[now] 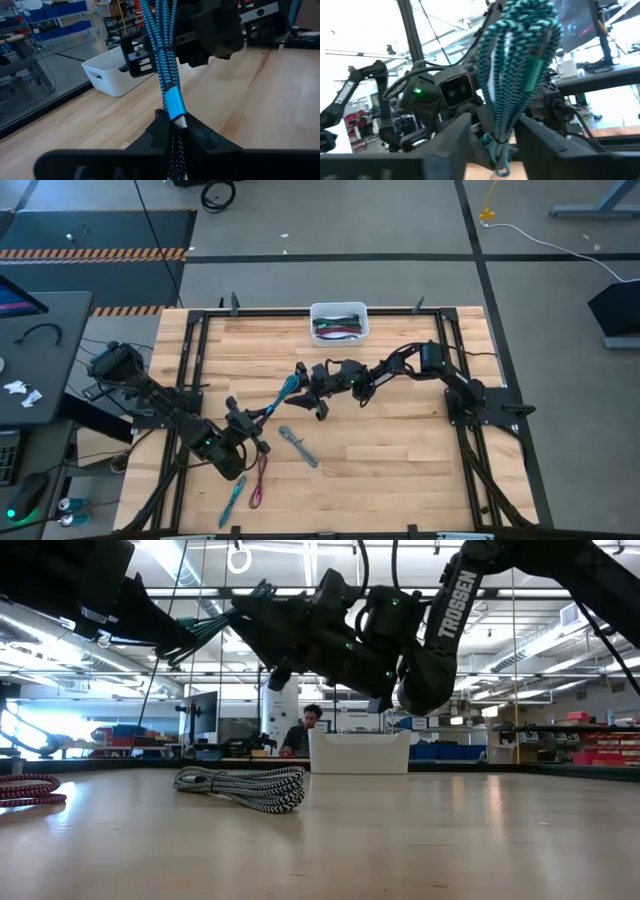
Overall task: Pick and place USB-C Cables
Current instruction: Put the top blue charger cable into the white bin
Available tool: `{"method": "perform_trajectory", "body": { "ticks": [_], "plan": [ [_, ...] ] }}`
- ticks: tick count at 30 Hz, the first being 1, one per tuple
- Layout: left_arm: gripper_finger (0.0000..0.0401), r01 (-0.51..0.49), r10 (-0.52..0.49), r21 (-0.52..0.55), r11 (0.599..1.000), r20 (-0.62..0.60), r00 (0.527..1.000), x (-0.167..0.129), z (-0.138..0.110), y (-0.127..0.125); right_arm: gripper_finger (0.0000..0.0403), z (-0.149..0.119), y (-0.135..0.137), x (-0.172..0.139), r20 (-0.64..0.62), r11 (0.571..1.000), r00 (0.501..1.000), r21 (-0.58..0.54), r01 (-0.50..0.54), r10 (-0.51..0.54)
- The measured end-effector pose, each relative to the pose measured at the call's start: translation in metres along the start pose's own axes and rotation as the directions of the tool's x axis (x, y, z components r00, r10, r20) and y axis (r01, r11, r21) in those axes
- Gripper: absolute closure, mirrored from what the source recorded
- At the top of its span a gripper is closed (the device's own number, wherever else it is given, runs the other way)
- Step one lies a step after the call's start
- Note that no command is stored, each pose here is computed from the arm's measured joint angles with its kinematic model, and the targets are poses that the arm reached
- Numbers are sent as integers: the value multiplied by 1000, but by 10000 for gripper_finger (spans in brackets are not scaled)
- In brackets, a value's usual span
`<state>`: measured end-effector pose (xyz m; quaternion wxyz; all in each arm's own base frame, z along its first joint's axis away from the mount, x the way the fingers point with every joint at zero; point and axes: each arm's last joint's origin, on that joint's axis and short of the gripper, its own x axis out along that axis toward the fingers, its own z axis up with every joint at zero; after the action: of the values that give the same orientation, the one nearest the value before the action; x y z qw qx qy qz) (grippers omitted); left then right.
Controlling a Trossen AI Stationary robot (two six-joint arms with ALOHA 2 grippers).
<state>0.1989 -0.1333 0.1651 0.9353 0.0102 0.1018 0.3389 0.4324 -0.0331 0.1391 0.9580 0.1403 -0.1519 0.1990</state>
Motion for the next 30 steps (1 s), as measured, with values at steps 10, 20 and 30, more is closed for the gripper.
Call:
{"method": "perform_trajectory", "body": {
  "ticks": [10, 20, 30],
  "plan": [
    [360, -1, 1, -1, 1000, 0, 1000, 0, 0, 0, 377, 6, -11, -5, 16, 999, 999, -11, 41, -41],
    [264, 56, -55, 8, 998, -89, 994, 0, -6, 2, 386, 63, -33, -30, 58, 991, 992, -57, 119, -116],
    [179, 67, -63, 30, 997, -118, 991, 1, -8, 3, 386, 180, -46, -52, -471, 635, 428, -615, 468, -771]
  ]
}}
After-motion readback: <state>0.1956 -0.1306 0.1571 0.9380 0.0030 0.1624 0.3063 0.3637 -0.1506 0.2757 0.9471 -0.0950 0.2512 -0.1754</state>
